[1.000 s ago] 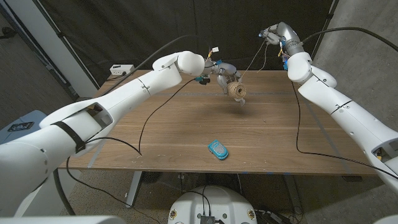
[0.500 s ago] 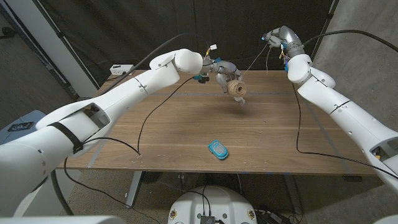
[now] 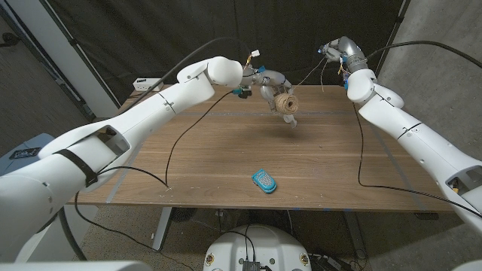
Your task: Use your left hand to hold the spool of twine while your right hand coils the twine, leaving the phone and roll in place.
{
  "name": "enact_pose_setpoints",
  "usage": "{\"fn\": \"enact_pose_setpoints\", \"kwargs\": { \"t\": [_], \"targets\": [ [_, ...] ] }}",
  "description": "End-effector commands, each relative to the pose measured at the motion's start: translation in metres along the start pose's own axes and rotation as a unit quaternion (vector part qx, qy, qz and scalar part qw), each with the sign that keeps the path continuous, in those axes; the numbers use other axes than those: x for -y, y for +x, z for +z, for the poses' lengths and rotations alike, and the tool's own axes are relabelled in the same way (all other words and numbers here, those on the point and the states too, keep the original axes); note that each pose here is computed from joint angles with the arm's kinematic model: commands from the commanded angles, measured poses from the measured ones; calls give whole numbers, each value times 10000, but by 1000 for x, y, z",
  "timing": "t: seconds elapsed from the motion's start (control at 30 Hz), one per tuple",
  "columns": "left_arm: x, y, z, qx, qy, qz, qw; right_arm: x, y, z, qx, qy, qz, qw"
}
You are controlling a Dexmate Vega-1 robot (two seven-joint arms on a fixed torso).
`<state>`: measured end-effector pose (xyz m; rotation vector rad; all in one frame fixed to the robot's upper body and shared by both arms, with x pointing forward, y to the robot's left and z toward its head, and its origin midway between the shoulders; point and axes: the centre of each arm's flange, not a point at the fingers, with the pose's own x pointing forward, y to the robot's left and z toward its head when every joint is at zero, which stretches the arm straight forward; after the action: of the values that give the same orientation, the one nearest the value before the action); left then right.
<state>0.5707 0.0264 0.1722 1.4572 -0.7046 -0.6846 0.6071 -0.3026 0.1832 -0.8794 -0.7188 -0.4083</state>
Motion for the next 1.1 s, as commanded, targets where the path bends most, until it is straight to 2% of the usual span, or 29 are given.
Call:
{"fn": "enact_pose_setpoints", "kwargs": {
  "t": [0.03,0.27,0.43,0.8,1.1],
  "targets": [
    [-8,-7,-2,48,-62,158,9998,-11,0,-6,-147,18,71,9999],
    [-13,-12,-2,86,-40,190,9998,-18,2,-11,-288,31,105,9995],
    [-15,-14,-4,5,-80,239,9997,-22,2,-14,-344,18,152,9993],
    [-18,-11,-9,-441,-122,213,9987,-29,1,-20,-418,31,199,9989],
    [-20,-10,-12,-590,-277,274,9975,-38,-1,-26,-514,90,305,9982]
  ]
}}
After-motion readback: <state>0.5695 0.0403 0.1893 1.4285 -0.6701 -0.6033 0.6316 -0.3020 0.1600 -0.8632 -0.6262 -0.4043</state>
